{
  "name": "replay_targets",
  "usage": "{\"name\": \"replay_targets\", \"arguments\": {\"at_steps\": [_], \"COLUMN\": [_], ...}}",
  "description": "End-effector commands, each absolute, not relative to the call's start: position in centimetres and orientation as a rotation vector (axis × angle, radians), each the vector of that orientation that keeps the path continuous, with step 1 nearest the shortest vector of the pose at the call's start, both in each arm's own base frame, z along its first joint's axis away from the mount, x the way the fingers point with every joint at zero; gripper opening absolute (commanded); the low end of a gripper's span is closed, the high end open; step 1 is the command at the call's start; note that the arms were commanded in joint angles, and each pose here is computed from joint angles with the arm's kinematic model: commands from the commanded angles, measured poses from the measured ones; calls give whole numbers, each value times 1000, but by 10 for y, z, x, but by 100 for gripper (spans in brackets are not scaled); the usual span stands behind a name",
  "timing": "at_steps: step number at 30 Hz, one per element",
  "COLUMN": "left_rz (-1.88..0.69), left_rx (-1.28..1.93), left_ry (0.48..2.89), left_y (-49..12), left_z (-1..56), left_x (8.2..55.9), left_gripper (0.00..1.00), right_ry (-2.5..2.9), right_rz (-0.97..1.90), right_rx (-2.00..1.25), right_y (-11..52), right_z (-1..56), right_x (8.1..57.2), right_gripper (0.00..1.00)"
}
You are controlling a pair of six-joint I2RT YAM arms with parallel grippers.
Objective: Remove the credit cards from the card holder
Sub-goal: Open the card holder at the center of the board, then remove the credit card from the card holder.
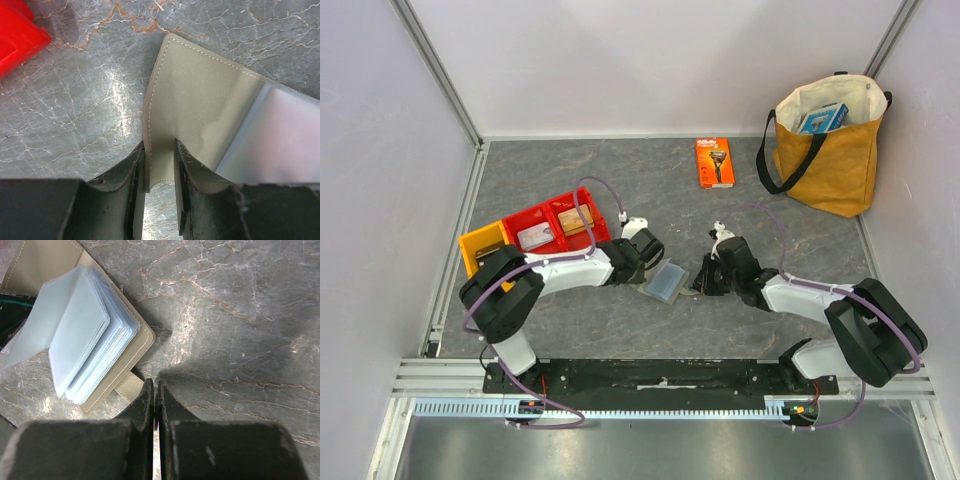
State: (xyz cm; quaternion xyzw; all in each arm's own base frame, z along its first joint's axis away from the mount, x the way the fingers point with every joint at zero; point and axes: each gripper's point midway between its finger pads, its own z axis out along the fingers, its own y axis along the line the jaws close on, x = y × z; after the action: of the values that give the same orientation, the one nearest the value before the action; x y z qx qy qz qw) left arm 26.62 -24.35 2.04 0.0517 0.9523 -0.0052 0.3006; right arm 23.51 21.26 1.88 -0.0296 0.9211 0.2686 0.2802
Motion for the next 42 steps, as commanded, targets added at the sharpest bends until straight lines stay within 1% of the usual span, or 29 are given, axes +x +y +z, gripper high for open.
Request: {"name": "replay_targets", "arguments": {"at_steps": [1, 2, 5, 6, 7, 9, 10, 11, 13, 16, 20, 24, 29, 36, 42], "left_rz": [-122, -147, -179, -189, -199, -212, -215, -223, -229, -239, -243, -255, -272, -281, -289], "left_rx": [88, 82, 71, 73, 72, 73, 77, 72, 71, 76, 72, 65, 58, 57, 65], "left_ry": [2604, 2605, 2608, 2606, 2603, 2589, 2584, 2579, 2573, 2570, 2570, 2572, 2577, 2581, 2588], "left_y": [-246, -248, -250, -252, -253, -255, -257, -257, -258, -261, -262, -264, -266, -267, -268], "left_z": [10, 11, 14, 15, 17, 22, 23, 26, 28, 30, 30, 30, 29, 28, 28], "left_x": [246, 245, 243, 242, 242, 242, 241, 242, 241, 239, 237, 236, 235, 234, 232], "left_gripper": [33, 33, 32, 32, 26, 25, 21, 21, 20, 20, 20, 19, 19, 18, 18], "right_ry": [2441, 2437, 2420, 2413, 2398, 2384, 2367, 2351, 2318, 2277, 2267, 2303, 2367, 2428, 2420], "right_rz": [681, 678, 684, 685, 692, 694, 699, 706, 729, 781, 859, 886, 901, 891, 936], "right_rx": [-112, -117, -132, -138, -143, -153, -154, -155, -151, -145, -133, -81, -20, 16, 11], "right_y": [212, 213, 215, 215, 216, 217, 219, 220, 223, 230, 240, 243, 239, 235, 240], "right_z": [31, 34, 46, 50, 57, 70, 79, 87, 103, 121, 124, 104, 70, 39, 38], "right_x": [247, 248, 251, 252, 253, 255, 258, 260, 263, 265, 265, 262, 250, 241, 239], "right_gripper": [0, 1, 14, 20, 25, 33, 37, 40, 43, 42, 31, 20, 14, 12, 11]}}
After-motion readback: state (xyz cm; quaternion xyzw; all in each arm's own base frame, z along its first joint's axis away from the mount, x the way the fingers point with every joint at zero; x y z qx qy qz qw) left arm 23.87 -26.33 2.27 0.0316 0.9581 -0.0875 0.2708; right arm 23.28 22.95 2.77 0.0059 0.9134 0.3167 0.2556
